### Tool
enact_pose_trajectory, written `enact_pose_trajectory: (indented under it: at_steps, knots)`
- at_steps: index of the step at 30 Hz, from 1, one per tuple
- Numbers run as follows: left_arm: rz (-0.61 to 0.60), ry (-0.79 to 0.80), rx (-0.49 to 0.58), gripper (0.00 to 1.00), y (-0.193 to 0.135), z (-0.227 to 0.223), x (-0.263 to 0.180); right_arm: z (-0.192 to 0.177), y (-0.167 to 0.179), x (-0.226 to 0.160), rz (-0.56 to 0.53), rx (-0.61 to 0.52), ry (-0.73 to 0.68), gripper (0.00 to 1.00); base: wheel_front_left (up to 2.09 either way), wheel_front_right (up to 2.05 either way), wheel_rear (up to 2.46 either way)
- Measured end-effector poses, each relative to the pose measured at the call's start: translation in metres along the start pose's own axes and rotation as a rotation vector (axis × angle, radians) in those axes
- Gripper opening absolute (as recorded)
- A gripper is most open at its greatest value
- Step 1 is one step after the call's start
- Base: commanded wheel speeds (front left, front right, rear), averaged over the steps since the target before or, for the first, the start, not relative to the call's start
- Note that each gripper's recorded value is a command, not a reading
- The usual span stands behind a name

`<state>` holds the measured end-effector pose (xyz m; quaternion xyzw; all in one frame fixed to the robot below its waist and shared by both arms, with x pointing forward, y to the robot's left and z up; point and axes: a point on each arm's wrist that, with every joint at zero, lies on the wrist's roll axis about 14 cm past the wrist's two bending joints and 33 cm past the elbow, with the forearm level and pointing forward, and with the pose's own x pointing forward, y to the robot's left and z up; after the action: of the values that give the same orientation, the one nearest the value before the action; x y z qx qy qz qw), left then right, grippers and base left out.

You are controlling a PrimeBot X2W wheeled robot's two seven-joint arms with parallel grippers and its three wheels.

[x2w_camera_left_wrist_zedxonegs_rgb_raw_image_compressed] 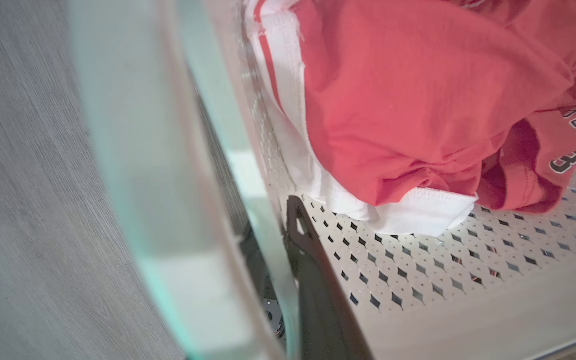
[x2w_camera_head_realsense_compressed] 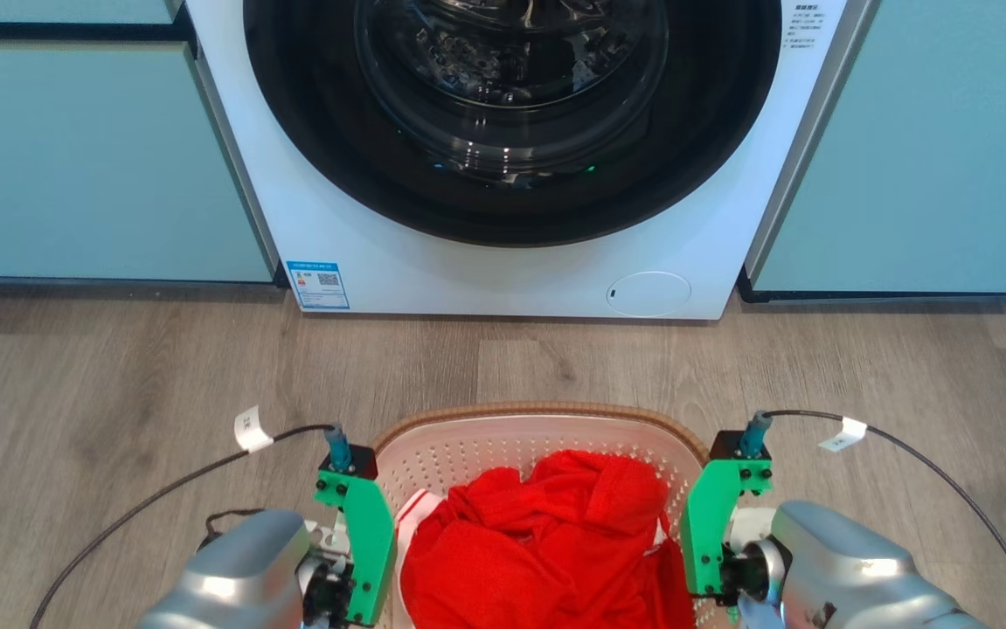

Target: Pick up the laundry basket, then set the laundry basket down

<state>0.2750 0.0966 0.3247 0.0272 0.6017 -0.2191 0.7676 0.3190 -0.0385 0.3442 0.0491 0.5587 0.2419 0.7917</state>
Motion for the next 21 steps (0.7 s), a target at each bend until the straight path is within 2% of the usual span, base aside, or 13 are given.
enact_pose_trajectory:
  at_steps: [21]
  knots:
    - [-0.008,0.021,-0.011,0.0,0.001,-0.0036,0.0066,-0.0042,-0.0033,0.0076,0.003,0.017,0.02,0.0,0.0,0.0,0.0]
